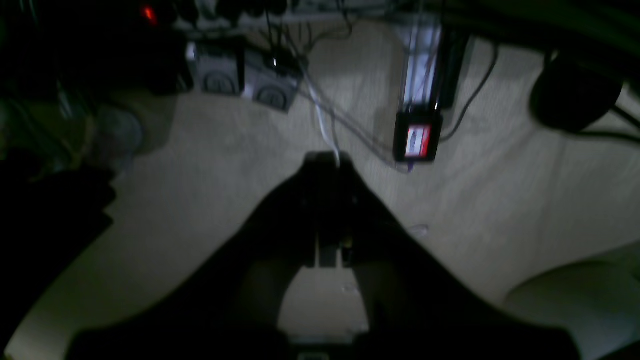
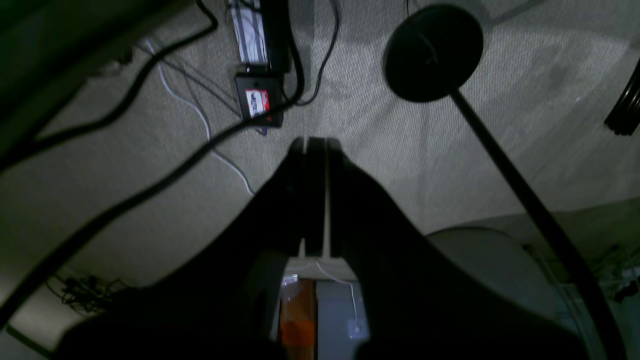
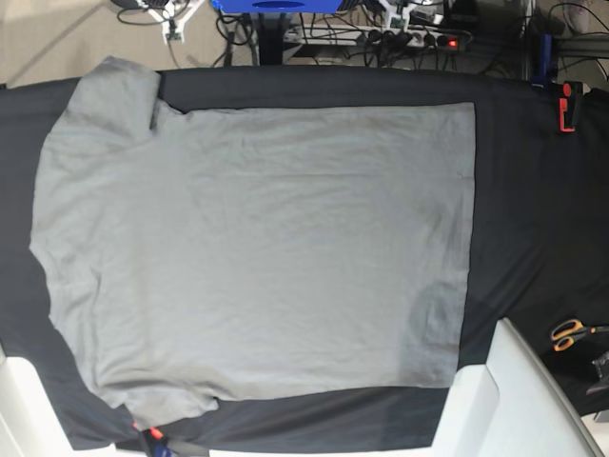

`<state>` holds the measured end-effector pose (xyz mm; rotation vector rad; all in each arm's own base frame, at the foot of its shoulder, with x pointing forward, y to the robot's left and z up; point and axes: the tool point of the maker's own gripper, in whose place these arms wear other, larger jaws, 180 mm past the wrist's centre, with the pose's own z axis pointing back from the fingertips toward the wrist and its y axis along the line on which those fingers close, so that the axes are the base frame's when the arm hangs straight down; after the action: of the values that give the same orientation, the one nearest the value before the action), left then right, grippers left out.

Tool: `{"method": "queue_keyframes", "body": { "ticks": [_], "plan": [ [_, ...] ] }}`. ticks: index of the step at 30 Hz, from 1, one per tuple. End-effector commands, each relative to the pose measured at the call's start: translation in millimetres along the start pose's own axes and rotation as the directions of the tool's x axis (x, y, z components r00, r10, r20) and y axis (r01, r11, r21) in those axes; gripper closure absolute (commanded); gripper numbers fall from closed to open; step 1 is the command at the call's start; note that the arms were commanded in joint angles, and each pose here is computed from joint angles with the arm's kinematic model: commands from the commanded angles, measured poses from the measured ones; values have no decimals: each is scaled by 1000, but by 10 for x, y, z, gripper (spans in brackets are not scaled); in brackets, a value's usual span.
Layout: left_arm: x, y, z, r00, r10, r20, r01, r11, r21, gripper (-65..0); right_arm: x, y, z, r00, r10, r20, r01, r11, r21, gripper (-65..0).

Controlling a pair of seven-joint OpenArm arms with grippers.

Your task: Fold the T-shirt properly

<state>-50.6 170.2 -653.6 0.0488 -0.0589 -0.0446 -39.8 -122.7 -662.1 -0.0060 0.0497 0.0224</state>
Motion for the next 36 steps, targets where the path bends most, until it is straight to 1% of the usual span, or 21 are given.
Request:
{"method": "queue_keyframes", "body": {
  "ticks": [1, 17, 28, 30, 32, 34, 36],
  "plan": [
    [8, 29, -1, 1000, 3, 4, -3, 1000, 9, 0, -21, -14, 1, 1000, -3, -2, 3, 1000, -3, -2],
    [24, 39, -2, 1000, 2, 7, -2, 1000, 10, 0, -40, -14, 1, 1000, -6, -8, 6, 1000, -3, -2],
    [-57, 54, 17, 1000, 0, -1, 0, 1000, 12, 0, -265, 28, 17, 999, -9, -31, 9, 1000, 3, -2],
    [-74, 49, 69, 1000, -6, 28, 6, 1000, 11, 0, -311, 31, 42, 1000, -10, -12, 10, 1000, 2, -2],
    [-67, 138, 163, 997, -22, 74, 21, 1000, 23, 0, -344, 18, 89, 1000, -11, 18, 11, 1000, -2, -2],
    [-55, 136, 266, 993, -31, 116, 28, 999, 22, 0, -386, 4, 150, 999, -11, 43, 11, 1000, -7, -2],
    [-47, 225, 365, 988, -50, 148, 45, 998, 36, 0, -435, -50, 220, 999, -11, 32, 11, 1000, -17, -2]
  ]
}}
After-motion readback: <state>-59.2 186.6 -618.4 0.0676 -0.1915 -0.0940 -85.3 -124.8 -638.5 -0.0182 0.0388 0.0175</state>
